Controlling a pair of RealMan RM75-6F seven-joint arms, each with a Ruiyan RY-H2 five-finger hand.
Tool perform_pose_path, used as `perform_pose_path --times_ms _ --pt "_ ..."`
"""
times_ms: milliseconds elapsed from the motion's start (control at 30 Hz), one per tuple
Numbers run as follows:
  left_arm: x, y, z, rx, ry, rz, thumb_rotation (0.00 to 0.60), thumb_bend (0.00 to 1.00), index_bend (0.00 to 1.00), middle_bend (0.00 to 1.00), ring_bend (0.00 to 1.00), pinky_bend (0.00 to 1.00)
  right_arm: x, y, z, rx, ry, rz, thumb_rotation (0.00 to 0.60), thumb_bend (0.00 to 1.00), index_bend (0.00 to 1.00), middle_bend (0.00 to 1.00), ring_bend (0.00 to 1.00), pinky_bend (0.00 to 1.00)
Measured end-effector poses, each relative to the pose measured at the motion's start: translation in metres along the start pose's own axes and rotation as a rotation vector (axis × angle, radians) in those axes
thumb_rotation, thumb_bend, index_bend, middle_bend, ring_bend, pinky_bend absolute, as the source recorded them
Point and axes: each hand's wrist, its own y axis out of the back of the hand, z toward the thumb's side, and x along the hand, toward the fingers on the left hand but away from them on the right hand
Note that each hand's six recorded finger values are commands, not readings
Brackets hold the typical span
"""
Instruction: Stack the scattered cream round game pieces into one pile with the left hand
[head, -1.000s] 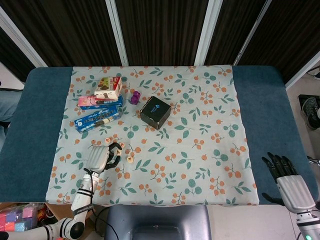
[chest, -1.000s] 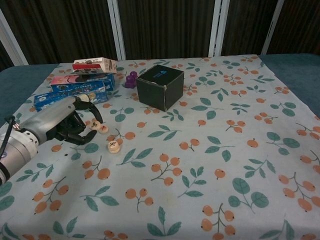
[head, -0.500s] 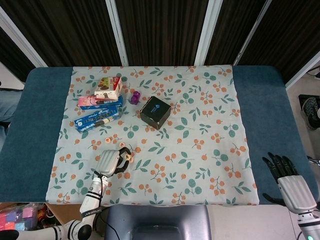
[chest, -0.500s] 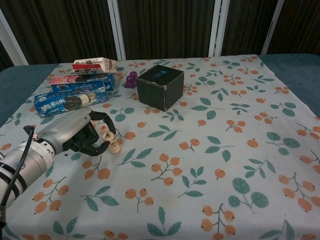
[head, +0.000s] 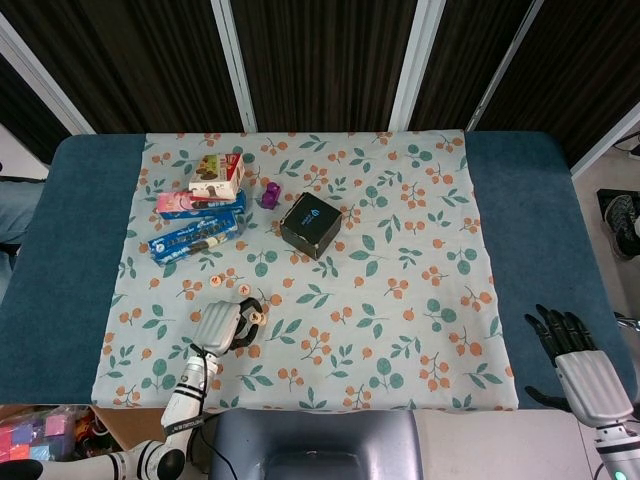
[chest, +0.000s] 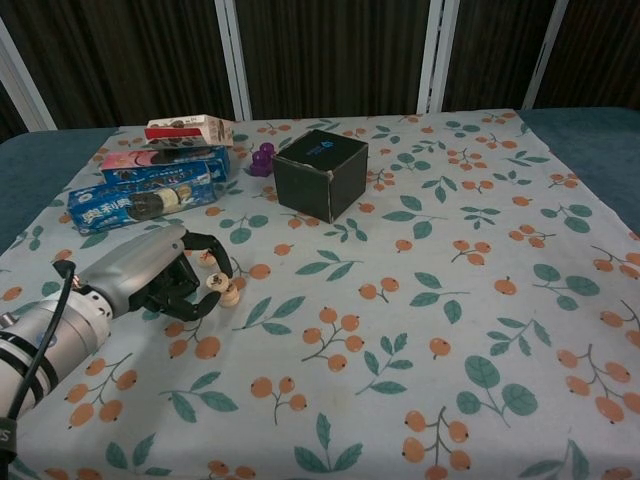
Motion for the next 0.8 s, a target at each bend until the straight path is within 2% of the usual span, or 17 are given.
perform_pose_path --times_ms 467,800 --pt "0.0023 -0.002 0.0012 -0.001 -0.001 0.005 0.6 0.45 0.46 1.0 1.0 1.0 -0.0003 0.0001 -0.0004 0.0 -0.003 0.001 0.6 0.17 0.0 0.0 0.0 0.0" --pt "0.0027 -0.003 -0.0006 -0.004 -0.001 0.0 0.6 0.45 0.42 1.0 1.0 1.0 -0.0002 0.0007 -0.0009 0.0 -0.006 -0.002 0.6 0.17 0.0 0.0 0.0 0.0"
